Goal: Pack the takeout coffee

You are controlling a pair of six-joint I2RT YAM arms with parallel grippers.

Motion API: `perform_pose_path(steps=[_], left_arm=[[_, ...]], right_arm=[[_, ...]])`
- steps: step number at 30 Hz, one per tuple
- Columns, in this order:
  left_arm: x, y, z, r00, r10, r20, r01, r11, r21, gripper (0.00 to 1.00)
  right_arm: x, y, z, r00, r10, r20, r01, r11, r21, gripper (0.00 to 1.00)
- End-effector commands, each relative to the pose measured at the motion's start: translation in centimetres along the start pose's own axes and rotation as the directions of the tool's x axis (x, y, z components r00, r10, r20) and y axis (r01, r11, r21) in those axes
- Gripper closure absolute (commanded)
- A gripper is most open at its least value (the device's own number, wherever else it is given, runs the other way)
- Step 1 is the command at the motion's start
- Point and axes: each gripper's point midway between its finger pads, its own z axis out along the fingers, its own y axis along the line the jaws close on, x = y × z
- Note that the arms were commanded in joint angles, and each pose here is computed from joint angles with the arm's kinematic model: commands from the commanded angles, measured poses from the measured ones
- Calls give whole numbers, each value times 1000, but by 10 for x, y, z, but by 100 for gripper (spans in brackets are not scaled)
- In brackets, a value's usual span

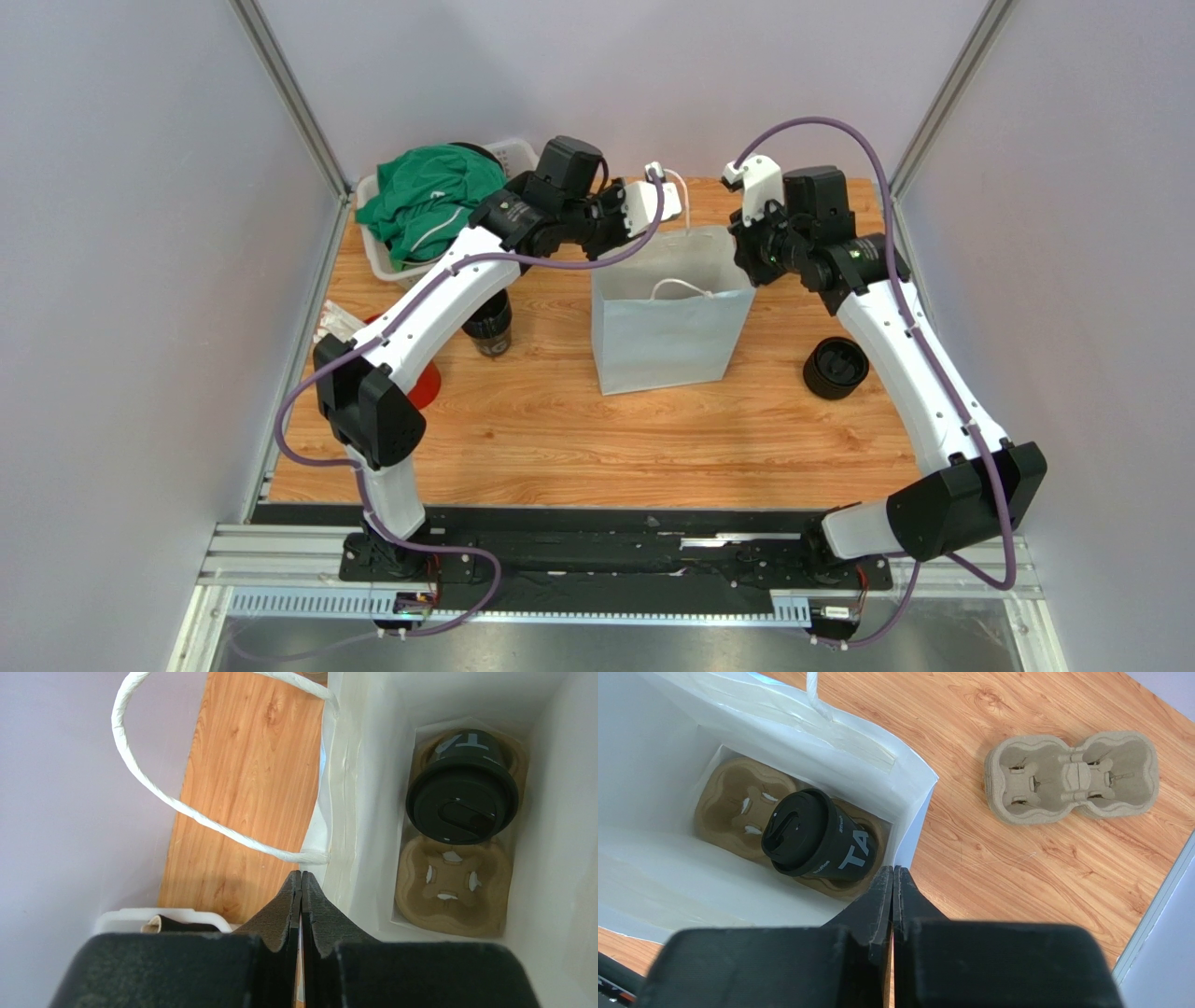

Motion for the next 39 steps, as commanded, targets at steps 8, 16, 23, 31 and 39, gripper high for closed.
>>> perform_pose_path(steps=[8, 16, 23, 31, 39], left_arm=[[-17, 14, -13, 997, 3, 75, 5, 995, -100, 100], [-21, 33, -16, 996, -23, 84, 39, 980, -194, 100], [-20, 33, -16, 996, -39, 84, 55, 978, -200, 93], [-35, 45, -60, 995, -31, 99, 58, 956, -286, 28], [-39, 59, -165, 995, -37, 92, 77, 875, -477, 8]], right_arm=[[-9, 9, -15, 997, 58, 59, -58, 998, -9, 100], [-13, 19, -21, 995, 60, 86, -57, 998, -34, 100], [-12, 22, -19, 995, 53, 88, -50, 998, -43, 100], [-22, 23, -34, 986, 30, 163, -24, 999, -37, 48], [-37, 21, -57, 964, 17, 267, -17, 1000, -4, 12]])
